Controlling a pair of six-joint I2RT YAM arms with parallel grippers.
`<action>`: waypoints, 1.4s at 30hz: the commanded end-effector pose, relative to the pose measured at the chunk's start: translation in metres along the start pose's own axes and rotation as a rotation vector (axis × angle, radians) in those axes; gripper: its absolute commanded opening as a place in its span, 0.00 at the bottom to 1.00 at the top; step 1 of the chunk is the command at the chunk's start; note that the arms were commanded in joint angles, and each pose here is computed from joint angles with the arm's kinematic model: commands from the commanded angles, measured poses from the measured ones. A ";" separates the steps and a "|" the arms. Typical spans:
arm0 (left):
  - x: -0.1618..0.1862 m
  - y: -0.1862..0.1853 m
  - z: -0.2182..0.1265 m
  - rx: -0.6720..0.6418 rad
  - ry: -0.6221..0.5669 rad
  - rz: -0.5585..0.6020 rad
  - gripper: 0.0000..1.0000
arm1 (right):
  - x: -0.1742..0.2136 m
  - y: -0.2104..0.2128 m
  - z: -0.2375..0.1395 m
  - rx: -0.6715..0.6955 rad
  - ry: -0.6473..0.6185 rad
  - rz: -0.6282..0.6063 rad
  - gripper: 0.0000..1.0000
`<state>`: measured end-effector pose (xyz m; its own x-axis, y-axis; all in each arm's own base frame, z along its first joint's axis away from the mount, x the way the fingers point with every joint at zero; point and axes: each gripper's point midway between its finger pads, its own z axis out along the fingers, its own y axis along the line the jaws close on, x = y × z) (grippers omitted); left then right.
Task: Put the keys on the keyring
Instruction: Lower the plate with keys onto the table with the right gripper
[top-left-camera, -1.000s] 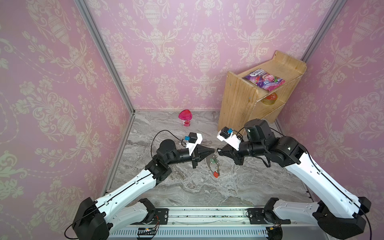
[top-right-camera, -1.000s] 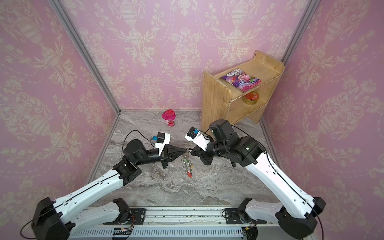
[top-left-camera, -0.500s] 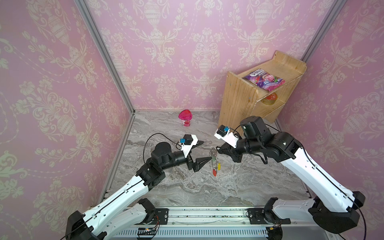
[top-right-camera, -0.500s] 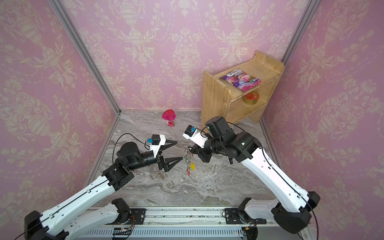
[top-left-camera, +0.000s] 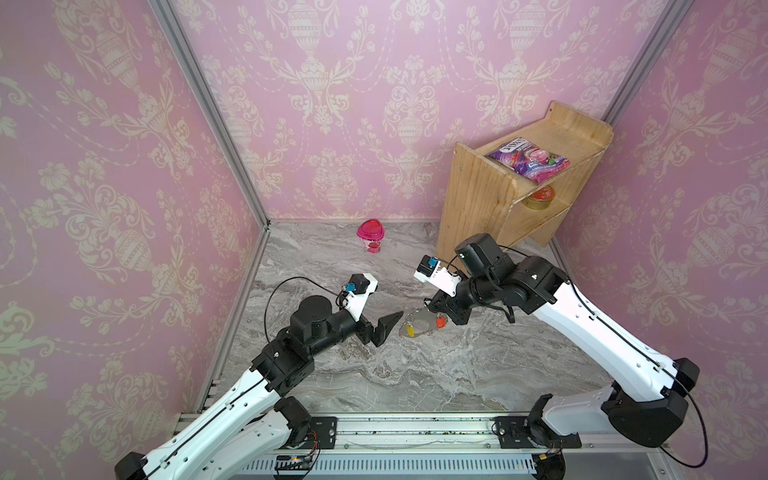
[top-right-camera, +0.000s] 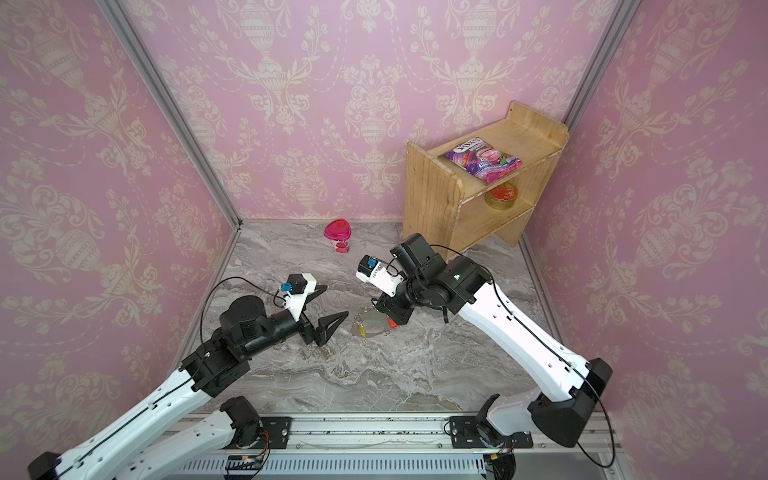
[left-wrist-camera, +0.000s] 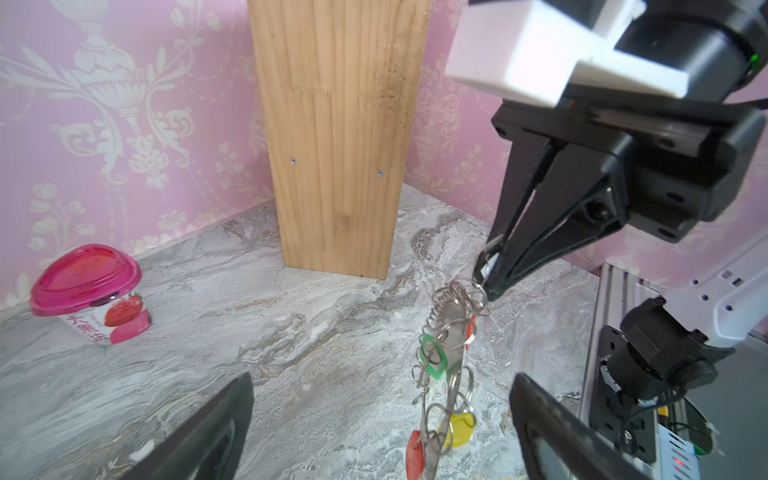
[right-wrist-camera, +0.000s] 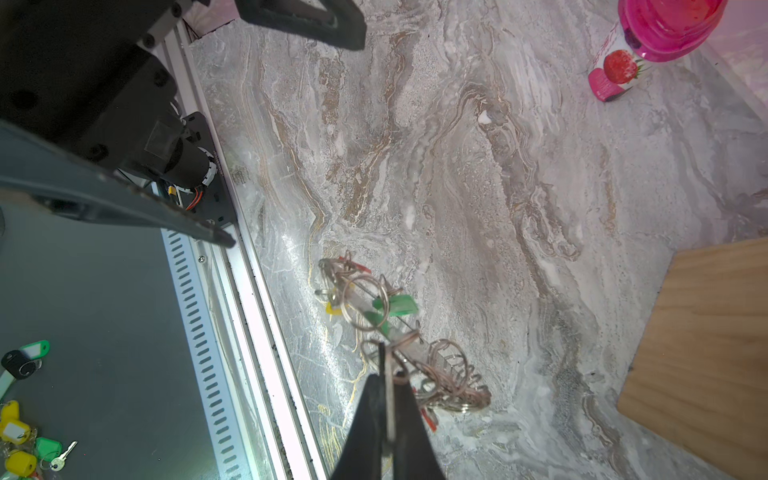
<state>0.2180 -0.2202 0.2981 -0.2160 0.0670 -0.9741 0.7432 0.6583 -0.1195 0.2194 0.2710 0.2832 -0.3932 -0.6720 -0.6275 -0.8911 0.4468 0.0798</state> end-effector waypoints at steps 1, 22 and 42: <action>0.016 0.019 -0.008 -0.116 0.045 -0.032 0.99 | -0.010 0.005 0.003 -0.015 -0.027 0.022 0.00; 0.022 0.040 -0.033 -0.264 0.072 -0.124 0.99 | -0.016 0.008 0.104 -0.176 0.061 0.094 0.00; 0.008 0.041 -0.031 -0.270 0.035 -0.167 0.99 | 0.113 -0.060 0.120 -0.028 0.255 0.469 0.00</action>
<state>0.2214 -0.1700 0.2767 -0.3649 0.0115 -0.9310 0.5216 0.8308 -0.1941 0.2528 0.2487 0.1182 -0.7584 -0.5673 -0.3209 -0.6509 0.6852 0.3269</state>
